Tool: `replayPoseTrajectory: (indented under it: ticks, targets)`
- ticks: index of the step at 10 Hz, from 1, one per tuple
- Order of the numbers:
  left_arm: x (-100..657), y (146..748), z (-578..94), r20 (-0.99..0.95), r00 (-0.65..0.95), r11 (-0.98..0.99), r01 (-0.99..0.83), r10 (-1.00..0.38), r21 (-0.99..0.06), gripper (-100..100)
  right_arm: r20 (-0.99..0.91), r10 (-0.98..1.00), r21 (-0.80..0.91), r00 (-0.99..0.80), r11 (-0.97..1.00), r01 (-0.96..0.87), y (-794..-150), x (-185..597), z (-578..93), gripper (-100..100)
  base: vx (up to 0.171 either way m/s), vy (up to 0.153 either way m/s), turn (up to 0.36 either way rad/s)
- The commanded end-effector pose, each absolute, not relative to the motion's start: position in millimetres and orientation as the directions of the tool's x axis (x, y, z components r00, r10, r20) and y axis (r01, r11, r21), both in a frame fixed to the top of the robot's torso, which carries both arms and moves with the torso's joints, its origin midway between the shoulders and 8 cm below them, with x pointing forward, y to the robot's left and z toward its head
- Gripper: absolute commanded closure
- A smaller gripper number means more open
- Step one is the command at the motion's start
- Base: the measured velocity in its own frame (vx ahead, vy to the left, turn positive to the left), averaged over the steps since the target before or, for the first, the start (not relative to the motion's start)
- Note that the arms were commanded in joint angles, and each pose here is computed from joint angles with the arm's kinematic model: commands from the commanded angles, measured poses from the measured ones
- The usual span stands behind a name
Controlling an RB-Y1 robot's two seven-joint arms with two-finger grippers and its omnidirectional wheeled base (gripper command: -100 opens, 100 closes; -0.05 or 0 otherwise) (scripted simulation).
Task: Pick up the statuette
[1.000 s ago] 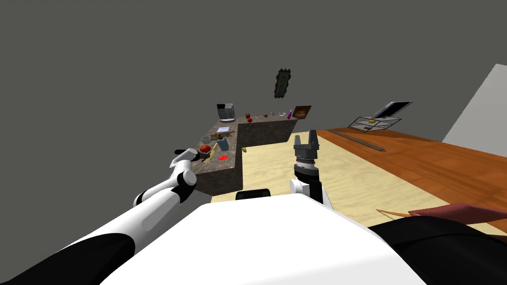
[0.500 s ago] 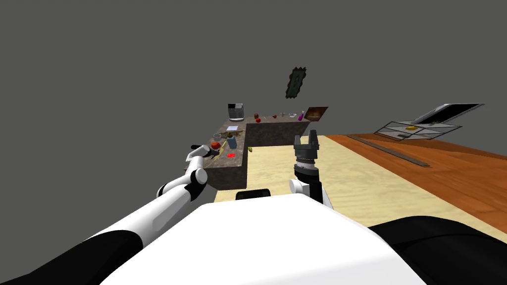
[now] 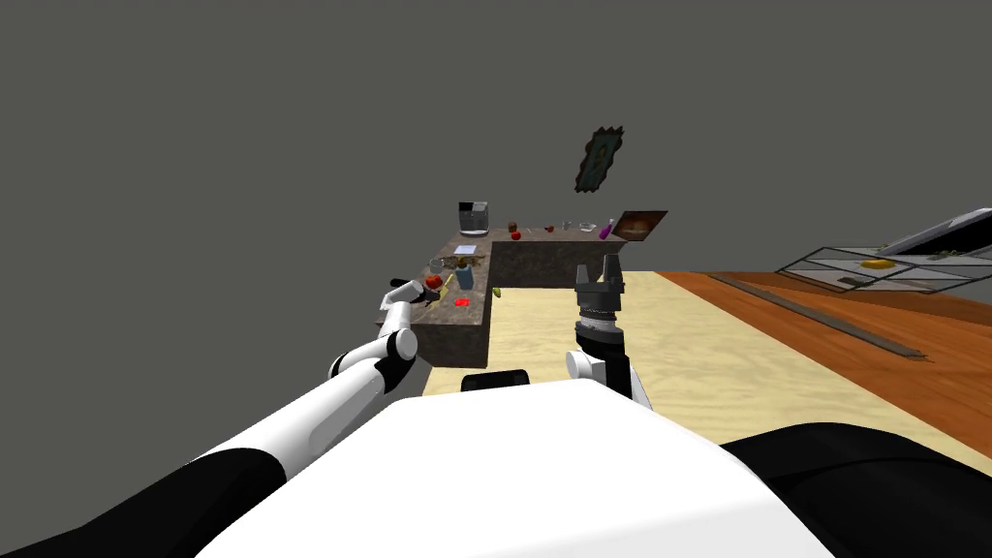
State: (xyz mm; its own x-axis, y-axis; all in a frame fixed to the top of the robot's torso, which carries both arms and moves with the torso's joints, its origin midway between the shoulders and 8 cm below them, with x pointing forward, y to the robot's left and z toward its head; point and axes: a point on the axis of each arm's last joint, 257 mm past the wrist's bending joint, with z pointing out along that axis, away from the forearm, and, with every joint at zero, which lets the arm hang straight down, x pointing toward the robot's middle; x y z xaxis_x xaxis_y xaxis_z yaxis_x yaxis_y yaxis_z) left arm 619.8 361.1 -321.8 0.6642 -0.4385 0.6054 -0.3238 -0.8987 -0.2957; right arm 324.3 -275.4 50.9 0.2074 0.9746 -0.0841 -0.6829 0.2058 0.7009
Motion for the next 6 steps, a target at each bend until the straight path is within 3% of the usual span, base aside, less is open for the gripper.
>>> replayPoseTrajectory:
  ticks: [1, 4, 5, 6]
  targets:
    - [625, 358, -319, 0.607, 0.661, -0.897, -0.327, -0.442, -0.298, 100, -0.084, 0.975, 0.701, 0.207, 0.206, -0.683, -275, 324, 51, 0, 0.004, 0.007, -0.001]
    - [640, 302, -308, 0.611, 0.623, -0.872, -0.383, -0.488, -0.306, 100, -0.084, 0.975, 0.701, 0.207, 0.206, -0.683, -275, 324, 51, 0, 0.015, 0.031, 0.197]
    - [637, 313, -311, 0.611, 0.631, -0.877, -0.370, -0.479, -0.306, 100, -0.084, 0.975, 0.701, 0.208, 0.206, -0.683, -275, 324, 51, 0, 0.016, 0.015, 0.058]
    - [637, 311, -310, 0.611, 0.630, -0.877, -0.372, -0.479, -0.305, 0, -0.084, 0.975, 0.701, 0.207, 0.206, -0.683, -275, 324, 51, 0, 0.000, 0.000, 0.000]
